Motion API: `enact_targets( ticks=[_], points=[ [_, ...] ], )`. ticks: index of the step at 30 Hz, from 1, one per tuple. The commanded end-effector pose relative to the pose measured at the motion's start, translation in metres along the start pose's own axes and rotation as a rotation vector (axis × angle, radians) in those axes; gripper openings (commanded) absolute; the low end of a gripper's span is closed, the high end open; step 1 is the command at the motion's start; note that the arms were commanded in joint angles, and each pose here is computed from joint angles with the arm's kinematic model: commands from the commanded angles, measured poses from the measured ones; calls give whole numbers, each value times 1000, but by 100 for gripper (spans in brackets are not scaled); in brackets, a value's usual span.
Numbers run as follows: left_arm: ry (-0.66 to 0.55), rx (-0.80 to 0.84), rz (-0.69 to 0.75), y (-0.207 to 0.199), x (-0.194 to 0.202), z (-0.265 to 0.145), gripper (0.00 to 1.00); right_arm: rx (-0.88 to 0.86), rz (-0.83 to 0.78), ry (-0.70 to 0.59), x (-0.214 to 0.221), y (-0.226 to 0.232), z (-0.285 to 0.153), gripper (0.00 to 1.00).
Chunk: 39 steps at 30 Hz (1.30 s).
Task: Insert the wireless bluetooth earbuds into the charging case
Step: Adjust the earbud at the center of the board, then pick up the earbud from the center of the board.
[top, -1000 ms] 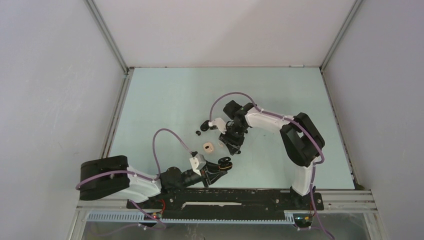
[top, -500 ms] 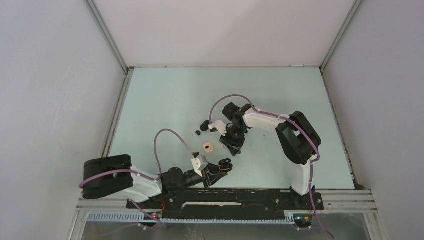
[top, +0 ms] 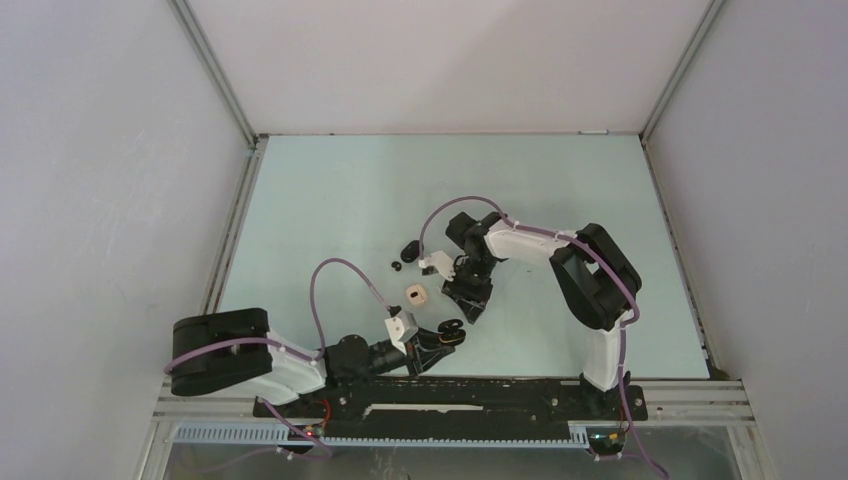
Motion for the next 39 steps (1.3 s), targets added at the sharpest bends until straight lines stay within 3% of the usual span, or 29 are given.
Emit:
enact_targets(
  ticks=[1, 6, 10, 16, 22, 39],
  points=[
    [-59, 47, 0, -11, -13, 6, 0, -8, -22, -30, 0, 5, -13, 36],
    [-64, 50, -1, -11, -14, 4, 0, -111, -46, -172, -14, 21, -42, 36],
    [-69, 46, -2, -10, -15, 1, 0, -61, -47, -241, -23, 21, -66, 36],
    [-71, 49, -4, -11, -16, 3, 0, 198, 144, -117, -11, -24, -59, 35],
    [-66, 43, -10, -11, -14, 5, 0, 200, 195, -65, -9, -31, -46, 40],
    [-50, 42, -14, -11, -11, 8, 0, 214, 149, 50, -9, -30, -18, 39]
  ],
)
Point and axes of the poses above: each gripper's point midway between its finger pads, its own z axis out along the fingers, its own y axis along the line the jaws close on, x = y × z, the point moved 5 cm from there along -z, back along the fingers, and after that the axes turned 14 degrees about -z, right-handed, at the moved point
